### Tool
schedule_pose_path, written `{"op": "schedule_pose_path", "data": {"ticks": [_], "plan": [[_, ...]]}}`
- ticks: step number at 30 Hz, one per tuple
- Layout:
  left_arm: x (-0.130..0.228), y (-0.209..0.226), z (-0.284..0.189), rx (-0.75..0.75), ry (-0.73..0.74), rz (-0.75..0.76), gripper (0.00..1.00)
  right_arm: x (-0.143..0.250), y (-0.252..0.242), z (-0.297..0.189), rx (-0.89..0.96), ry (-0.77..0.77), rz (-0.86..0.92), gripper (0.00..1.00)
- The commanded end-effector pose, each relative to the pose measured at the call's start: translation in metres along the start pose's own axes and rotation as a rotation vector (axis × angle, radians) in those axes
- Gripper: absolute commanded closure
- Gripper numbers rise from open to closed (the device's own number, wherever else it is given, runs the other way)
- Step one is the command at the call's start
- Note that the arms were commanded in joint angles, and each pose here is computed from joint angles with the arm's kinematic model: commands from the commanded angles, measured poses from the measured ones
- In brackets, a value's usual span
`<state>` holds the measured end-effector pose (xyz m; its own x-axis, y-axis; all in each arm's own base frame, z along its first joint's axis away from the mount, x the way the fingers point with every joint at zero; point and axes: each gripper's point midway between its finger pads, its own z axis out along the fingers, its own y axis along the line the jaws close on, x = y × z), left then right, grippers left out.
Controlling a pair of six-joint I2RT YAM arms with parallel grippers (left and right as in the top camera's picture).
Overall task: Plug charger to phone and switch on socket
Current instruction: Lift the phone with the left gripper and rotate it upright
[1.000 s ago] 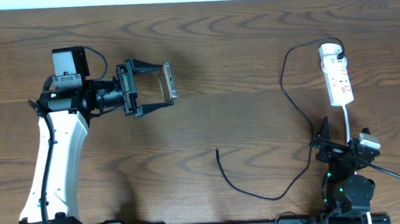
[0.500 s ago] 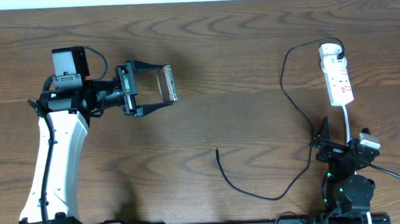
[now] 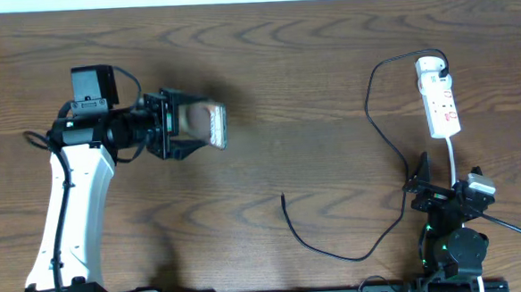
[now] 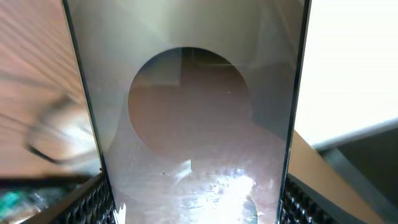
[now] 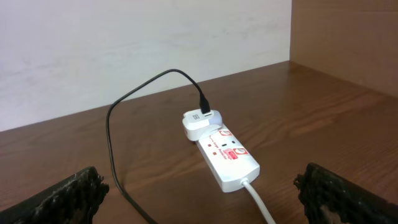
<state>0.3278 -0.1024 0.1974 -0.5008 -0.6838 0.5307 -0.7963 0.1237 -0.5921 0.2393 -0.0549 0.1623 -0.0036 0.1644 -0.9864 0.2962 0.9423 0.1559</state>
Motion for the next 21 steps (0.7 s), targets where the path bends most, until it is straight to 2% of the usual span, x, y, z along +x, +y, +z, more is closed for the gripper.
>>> {"op": "schedule_pose_path", "data": {"ticks": [1, 9, 21], "plan": [[-0.031, 0.015, -0.013, -0.098, -0.226, 0.087, 0.93, 0.000, 0.000, 0.000, 0.003, -0.001, 0.009, 0.01], [-0.061, 0.060, -0.033, -0.305, -0.444, 0.015, 0.93, 0.000, 0.000, 0.000, 0.003, -0.001, 0.009, 0.01], [-0.076, 0.085, -0.051, -0.443, -0.581, -0.001, 0.93, -0.001, -0.002, 0.000, 0.010, -0.005, 0.010, 0.01]]}}
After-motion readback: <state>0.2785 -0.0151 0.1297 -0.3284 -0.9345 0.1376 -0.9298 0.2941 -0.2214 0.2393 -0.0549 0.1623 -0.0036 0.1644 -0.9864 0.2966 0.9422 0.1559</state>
